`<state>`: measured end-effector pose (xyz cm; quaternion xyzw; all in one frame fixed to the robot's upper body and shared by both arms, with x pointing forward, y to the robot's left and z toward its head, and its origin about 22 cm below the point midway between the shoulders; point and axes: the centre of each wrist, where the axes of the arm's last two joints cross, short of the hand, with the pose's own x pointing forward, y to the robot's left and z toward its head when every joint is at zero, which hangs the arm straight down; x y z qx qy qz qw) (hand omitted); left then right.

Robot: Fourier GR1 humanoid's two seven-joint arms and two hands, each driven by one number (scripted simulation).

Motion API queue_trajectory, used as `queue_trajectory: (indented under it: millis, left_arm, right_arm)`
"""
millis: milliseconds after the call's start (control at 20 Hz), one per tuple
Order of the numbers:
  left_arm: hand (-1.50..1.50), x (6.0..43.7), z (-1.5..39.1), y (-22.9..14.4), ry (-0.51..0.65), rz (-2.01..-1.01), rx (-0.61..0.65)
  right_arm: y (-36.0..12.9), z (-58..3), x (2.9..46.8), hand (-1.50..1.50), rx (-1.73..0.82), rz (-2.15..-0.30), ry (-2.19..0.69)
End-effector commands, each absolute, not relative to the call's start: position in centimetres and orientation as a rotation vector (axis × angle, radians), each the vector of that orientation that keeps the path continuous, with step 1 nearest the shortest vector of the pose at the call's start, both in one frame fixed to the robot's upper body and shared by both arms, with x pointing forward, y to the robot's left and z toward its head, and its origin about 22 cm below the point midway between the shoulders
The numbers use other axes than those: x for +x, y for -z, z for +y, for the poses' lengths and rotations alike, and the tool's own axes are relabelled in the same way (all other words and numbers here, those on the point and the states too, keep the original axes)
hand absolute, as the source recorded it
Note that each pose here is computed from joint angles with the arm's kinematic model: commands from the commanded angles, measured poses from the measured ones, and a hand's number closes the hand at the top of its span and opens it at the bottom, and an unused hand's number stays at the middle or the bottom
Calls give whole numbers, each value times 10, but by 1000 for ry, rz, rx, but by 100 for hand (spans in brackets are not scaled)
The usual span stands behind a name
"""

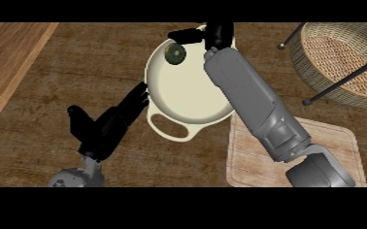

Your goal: Pick the squash from the cutting board and place it in the pot

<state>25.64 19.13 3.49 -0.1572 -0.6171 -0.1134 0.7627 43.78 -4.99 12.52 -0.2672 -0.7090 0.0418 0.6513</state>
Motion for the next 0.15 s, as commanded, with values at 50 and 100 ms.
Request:
queue_trajectory:
  millis: [50,100]
  left_arm:
    - [0,258,193,-27,214,-1331,-299]
    - [0,255,200,-26,217,-1331,-318]
  right_arm:
    - [-128,-51,444,-150,-639,-1605,-37]
    - [-119,-52,442,-150,-681,-1614,-23]
